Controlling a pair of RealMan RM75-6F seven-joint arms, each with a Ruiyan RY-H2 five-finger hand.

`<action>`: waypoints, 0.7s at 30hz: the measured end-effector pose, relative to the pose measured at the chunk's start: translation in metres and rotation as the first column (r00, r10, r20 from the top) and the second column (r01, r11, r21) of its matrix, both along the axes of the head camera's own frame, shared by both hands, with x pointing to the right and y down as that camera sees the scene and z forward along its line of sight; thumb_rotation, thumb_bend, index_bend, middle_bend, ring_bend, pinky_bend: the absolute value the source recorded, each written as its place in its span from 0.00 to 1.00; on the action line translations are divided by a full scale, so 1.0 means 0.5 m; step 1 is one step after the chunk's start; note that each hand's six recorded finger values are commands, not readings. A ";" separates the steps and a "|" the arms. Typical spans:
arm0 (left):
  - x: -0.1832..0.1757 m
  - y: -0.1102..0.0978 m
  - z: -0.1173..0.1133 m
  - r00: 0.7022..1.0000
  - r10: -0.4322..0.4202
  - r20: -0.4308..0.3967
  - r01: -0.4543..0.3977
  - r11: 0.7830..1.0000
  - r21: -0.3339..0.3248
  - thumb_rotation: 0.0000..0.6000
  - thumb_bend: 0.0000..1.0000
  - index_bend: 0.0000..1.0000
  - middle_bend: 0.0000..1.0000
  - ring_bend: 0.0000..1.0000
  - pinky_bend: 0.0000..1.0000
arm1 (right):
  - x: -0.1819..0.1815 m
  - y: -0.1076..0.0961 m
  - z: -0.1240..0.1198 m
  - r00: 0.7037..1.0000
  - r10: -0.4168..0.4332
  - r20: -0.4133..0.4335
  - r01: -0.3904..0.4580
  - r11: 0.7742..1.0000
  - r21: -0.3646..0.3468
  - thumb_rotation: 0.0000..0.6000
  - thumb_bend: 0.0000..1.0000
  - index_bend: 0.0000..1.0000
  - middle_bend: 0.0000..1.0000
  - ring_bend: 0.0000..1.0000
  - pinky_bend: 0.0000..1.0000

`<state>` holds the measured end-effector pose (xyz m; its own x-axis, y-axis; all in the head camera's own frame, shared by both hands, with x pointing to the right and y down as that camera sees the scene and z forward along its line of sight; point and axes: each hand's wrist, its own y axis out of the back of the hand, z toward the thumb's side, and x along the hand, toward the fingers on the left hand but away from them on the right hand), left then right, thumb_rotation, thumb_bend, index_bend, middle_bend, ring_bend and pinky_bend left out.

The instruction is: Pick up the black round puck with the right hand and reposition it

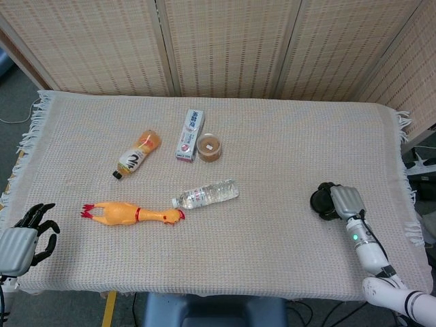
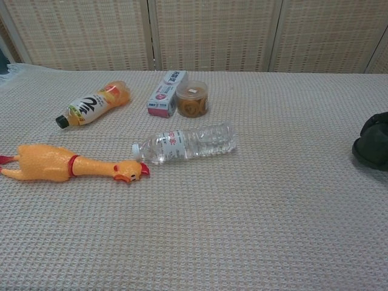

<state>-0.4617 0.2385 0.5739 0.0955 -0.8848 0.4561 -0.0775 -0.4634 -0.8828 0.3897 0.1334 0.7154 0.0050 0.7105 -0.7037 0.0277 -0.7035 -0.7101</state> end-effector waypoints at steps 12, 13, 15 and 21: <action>0.000 0.000 0.000 1.000 -0.001 0.000 0.001 1.000 -0.001 1.00 0.52 0.53 0.15 0.12 0.41 | 0.015 0.012 0.021 0.999 -0.015 -0.033 0.012 0.997 -0.073 1.00 0.29 0.40 0.26 0.18 0.52; 0.000 0.000 0.000 1.000 -0.001 0.000 0.001 1.000 0.000 1.00 0.52 0.53 0.15 0.12 0.41 | 0.016 0.015 0.022 0.999 -0.016 -0.033 0.013 0.996 -0.087 1.00 0.28 0.38 0.24 0.16 0.49; 0.000 0.000 -0.001 1.000 -0.001 -0.002 0.001 1.000 0.002 1.00 0.52 0.53 0.15 0.12 0.41 | 0.016 0.019 0.022 0.999 -0.017 -0.030 0.014 0.994 -0.110 1.00 0.27 0.33 0.19 0.11 0.45; 0.000 0.000 -0.001 1.000 -0.002 -0.002 0.002 1.000 0.001 1.00 0.52 0.53 0.16 0.12 0.41 | 0.017 0.023 0.014 0.999 -0.029 -0.029 0.025 0.989 -0.143 1.00 0.24 0.20 0.09 0.01 0.32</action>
